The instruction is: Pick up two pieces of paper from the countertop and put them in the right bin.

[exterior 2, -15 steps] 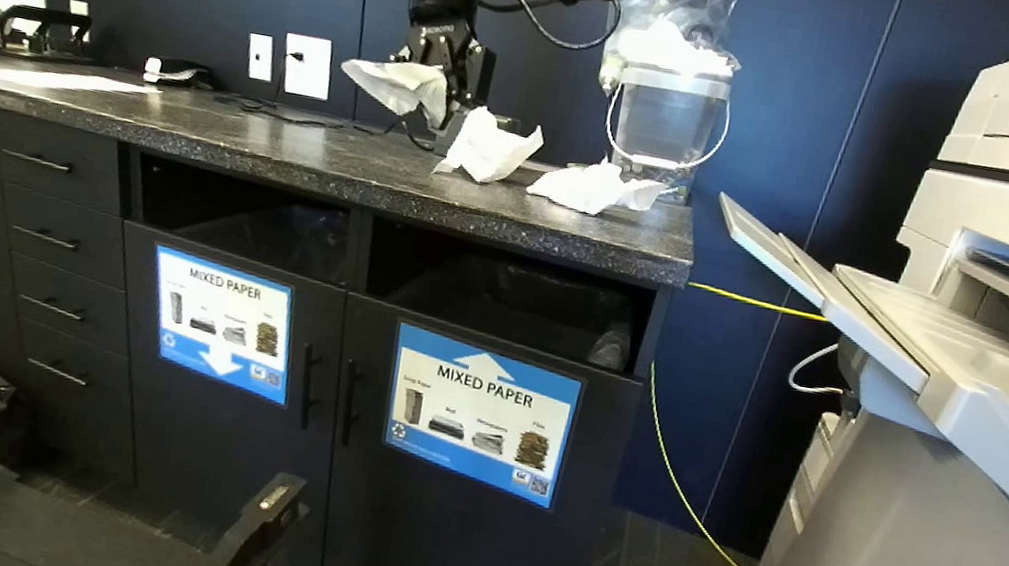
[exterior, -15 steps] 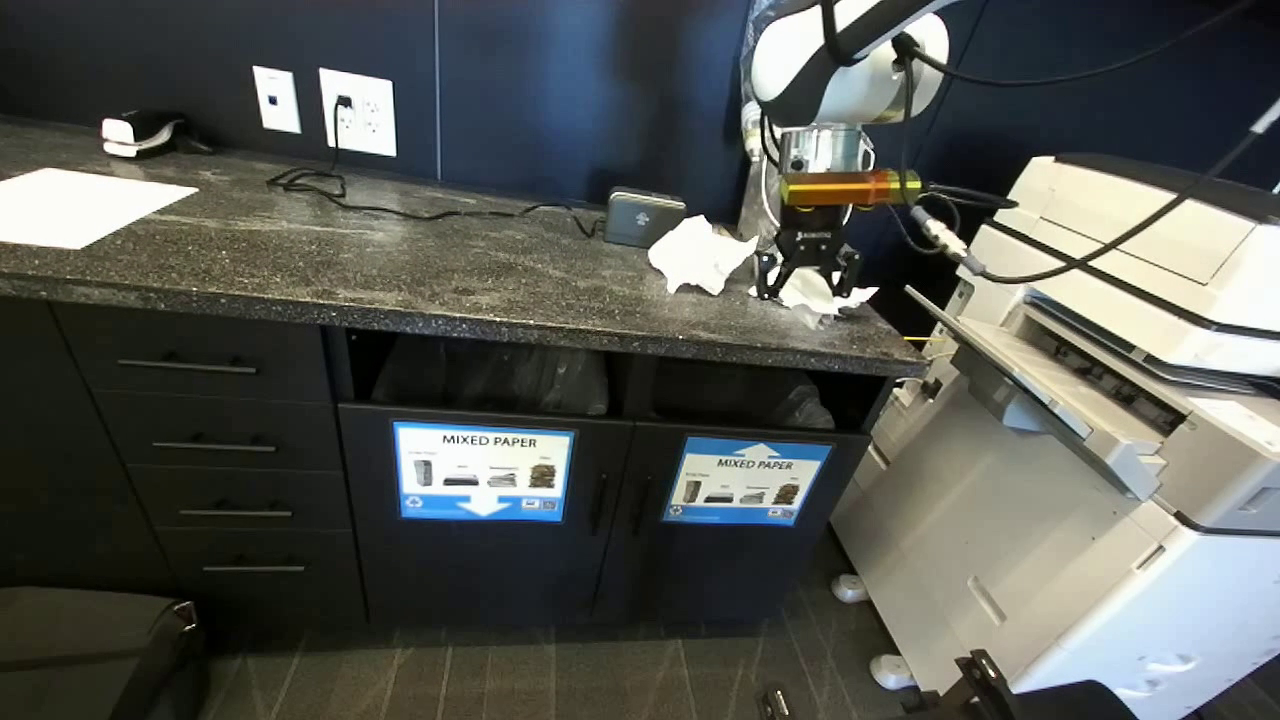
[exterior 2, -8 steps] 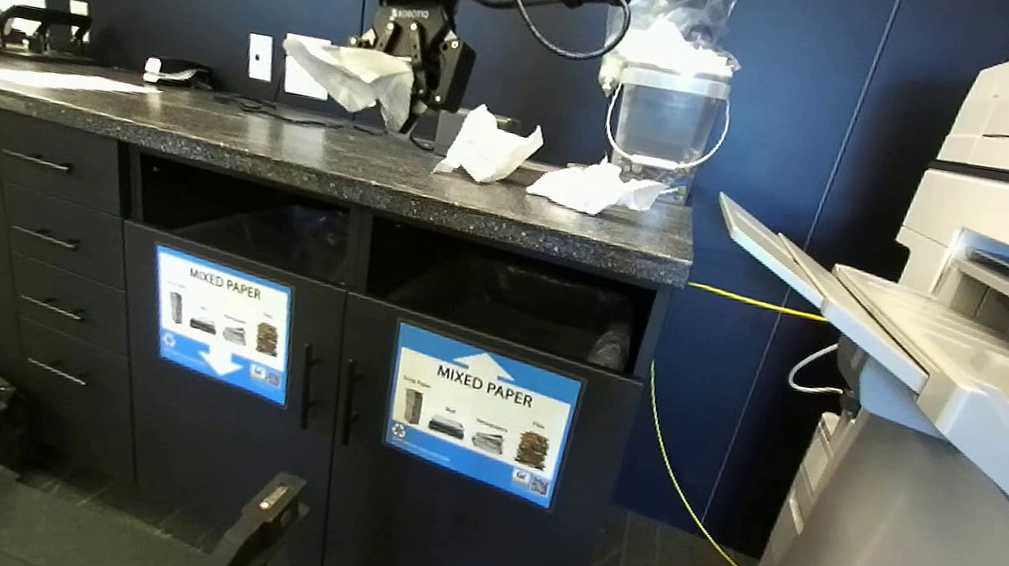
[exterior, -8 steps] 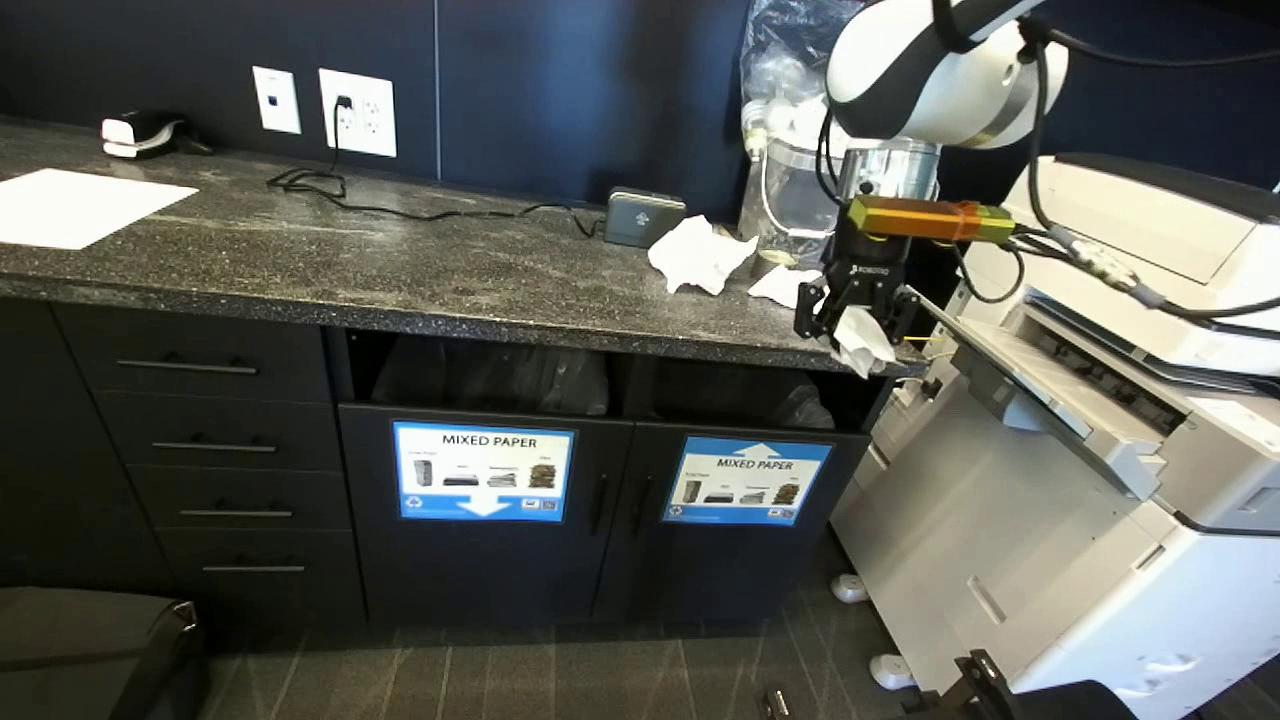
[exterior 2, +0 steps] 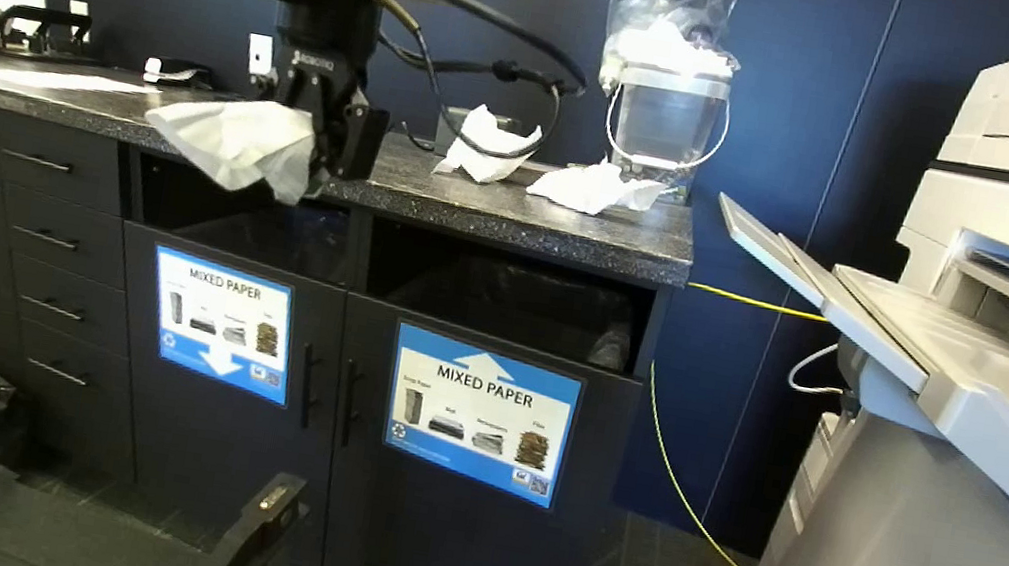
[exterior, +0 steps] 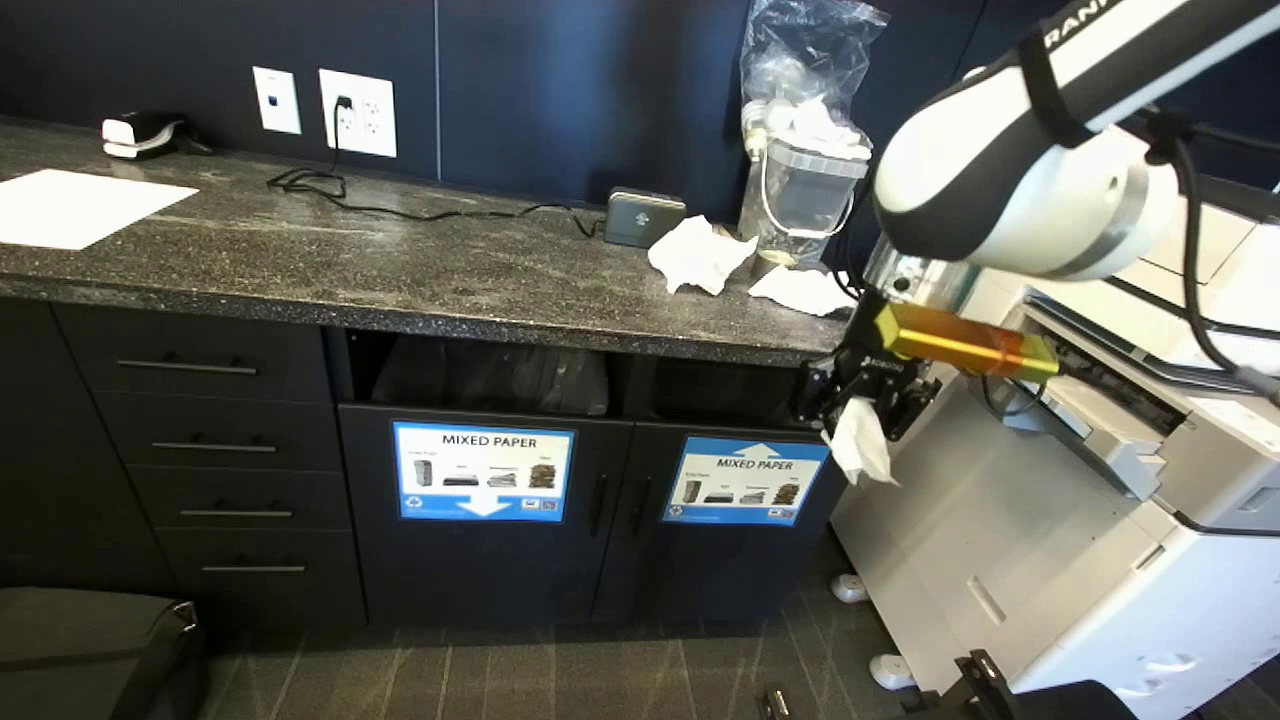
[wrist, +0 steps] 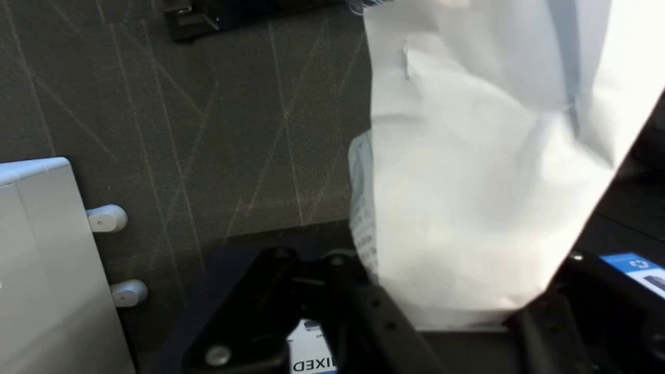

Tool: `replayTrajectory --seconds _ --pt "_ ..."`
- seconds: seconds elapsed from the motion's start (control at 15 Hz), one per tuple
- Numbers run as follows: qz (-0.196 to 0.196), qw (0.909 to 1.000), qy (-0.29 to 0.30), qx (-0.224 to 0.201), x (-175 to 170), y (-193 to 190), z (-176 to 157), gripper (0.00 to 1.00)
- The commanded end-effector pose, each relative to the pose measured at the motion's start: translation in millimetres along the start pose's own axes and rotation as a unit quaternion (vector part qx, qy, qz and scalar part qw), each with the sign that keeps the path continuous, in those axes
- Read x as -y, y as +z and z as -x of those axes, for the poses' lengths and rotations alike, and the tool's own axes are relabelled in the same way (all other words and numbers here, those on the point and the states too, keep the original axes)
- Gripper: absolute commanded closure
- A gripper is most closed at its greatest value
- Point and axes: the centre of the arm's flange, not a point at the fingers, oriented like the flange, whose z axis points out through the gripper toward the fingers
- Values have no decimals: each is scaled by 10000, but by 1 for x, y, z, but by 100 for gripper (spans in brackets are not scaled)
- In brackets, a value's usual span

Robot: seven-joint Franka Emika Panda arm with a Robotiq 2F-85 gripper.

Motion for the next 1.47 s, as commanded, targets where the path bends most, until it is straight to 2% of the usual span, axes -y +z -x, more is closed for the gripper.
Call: replayTrajectory --seconds 0.0,0.13,0.4,0.53,0.8,1.0,1.4 --pt "-284 9977 -79 -614 2 55 57 94" --pt "-366 9938 -177 -1033 10 81 54 93" --pt "-587 9805 -22 -1875 26 123 27 94" --pt "-616 9745 57 -2158 29 137 24 94" --pt "-696 9556 26 -2864 60 163 21 94" --pt "-920 9307 -16 -3540 65 180 9 94" --pt "-1012 8822 237 -4592 36 232 -24 95"
